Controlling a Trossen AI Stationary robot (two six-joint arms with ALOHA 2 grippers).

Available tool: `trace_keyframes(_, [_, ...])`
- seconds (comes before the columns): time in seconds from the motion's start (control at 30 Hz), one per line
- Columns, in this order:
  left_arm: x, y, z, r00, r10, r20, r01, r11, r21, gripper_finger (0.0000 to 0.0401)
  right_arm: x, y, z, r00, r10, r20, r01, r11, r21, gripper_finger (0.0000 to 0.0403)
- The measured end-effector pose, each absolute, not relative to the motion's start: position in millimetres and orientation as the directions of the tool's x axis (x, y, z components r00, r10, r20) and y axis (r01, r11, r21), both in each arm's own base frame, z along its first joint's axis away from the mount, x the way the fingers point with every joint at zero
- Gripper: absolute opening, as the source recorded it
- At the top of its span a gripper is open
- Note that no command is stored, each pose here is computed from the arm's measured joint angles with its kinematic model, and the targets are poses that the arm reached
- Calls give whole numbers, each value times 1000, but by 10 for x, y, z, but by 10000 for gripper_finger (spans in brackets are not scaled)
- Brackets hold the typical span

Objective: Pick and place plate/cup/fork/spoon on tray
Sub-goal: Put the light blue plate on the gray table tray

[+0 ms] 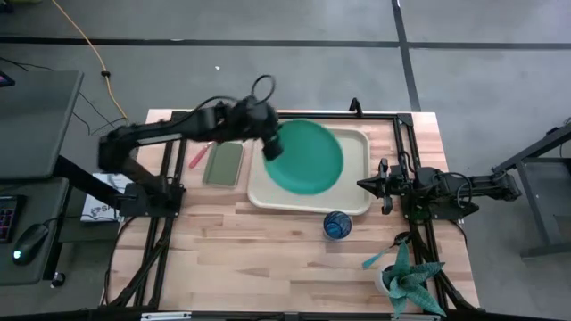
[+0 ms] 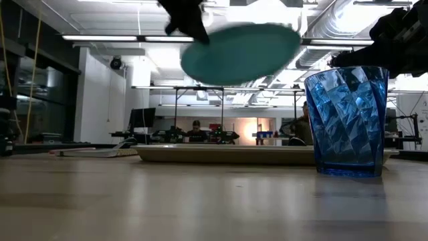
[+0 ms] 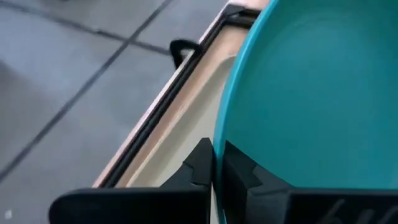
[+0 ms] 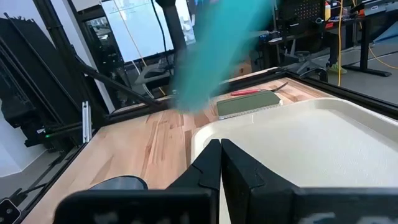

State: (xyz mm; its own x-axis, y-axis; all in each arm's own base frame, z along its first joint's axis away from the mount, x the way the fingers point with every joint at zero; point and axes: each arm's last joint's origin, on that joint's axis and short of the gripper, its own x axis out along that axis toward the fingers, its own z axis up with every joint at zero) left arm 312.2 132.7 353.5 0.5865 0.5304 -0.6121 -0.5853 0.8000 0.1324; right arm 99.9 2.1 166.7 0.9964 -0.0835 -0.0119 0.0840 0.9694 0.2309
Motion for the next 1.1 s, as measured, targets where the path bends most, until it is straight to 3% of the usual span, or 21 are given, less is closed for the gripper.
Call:
trace_keyframes(0.2, [3382, 1823, 2951, 450, 504, -737, -675, 732, 88, 0, 999, 21, 1667, 996, -83, -12, 84, 969, 231, 0])
trace_keyframes(0.37, [3485, 1996, 2584, 446, 373, -813, -668, 743, -25, 0, 999, 21, 1667, 996, -83, -12, 84, 969, 231, 0])
trace_keyframes(0.53, [3560, 2044, 2362, 442, 295, -847, -655, 751, -80, 0, 999, 21, 1667, 996, -83, -12, 84, 969, 231, 0])
trace_keyframes(1.1, [3753, 2166, 1766, 370, 294, -881, -705, 706, -60, 1, 999, 21, 1667, 996, -83, -12, 84, 969, 231, 0])
